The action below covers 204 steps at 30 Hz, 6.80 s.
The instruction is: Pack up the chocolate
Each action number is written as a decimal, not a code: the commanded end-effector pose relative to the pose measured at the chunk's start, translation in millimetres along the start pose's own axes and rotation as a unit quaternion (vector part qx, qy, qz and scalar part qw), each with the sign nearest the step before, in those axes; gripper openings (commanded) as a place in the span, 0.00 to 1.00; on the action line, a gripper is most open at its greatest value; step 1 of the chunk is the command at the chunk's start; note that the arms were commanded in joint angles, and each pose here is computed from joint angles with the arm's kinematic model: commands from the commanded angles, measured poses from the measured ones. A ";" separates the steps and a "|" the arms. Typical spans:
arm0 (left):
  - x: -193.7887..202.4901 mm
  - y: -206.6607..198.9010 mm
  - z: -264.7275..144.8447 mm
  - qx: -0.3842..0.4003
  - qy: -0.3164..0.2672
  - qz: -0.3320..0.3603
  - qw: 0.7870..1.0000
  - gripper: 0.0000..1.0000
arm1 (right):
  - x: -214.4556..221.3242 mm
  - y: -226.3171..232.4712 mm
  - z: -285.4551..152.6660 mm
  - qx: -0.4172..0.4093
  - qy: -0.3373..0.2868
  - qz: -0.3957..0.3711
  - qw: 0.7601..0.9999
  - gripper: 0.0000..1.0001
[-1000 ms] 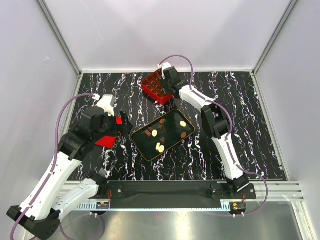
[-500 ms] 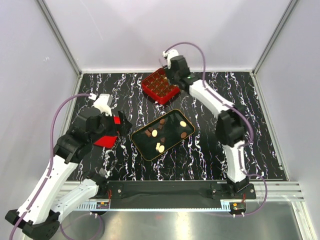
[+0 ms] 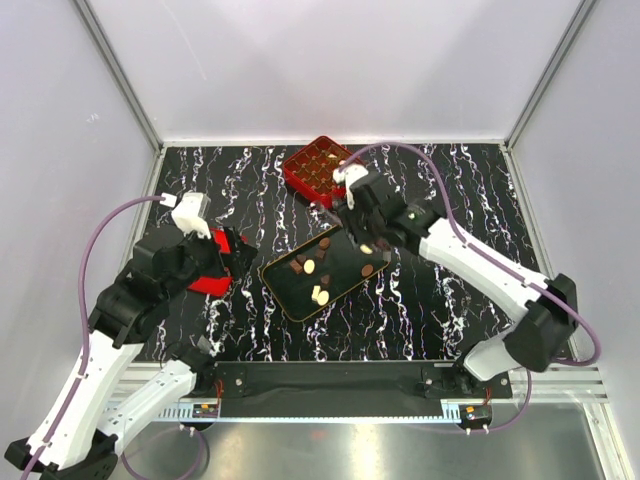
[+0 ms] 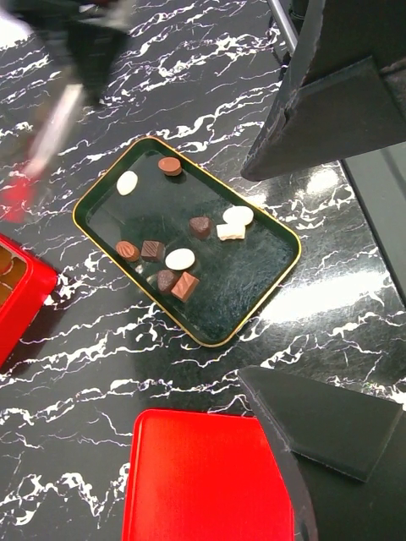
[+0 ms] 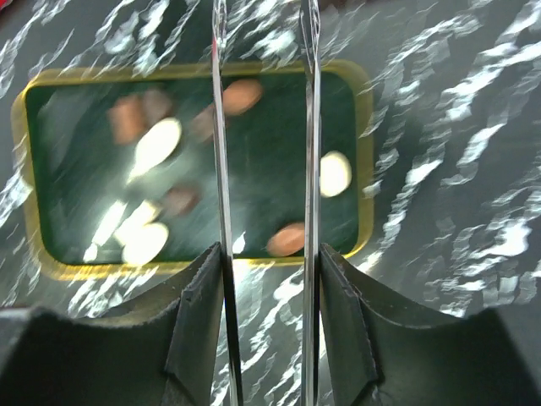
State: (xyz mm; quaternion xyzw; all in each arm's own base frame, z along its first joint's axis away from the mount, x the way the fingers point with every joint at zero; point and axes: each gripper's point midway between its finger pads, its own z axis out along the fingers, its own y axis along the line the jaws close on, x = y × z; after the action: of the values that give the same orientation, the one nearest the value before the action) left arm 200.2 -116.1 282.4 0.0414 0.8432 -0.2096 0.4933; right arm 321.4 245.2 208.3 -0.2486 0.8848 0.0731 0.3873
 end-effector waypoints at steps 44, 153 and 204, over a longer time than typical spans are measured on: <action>-17.4 -3.7 -4.2 0.002 -0.024 -0.003 1.000 0.99 | 110.1 73.6 39.4 -0.066 0.089 -0.080 0.991 0.53; -23.6 -12.2 -8.8 0.021 -0.033 -0.015 0.999 0.99 | 104.9 74.1 10.5 -0.068 0.075 -0.151 0.983 0.38; -12.8 0.2 1.2 -0.009 -0.014 -0.005 1.000 0.99 | -127.1 -63.3 213.7 0.046 -0.115 -0.045 0.991 0.36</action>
State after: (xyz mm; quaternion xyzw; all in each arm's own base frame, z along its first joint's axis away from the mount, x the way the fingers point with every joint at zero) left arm 201.9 -116.6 290.4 0.0302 0.8433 -0.2129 0.4926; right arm 550.8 303.9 150.2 -0.2708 0.8378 0.0237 0.4735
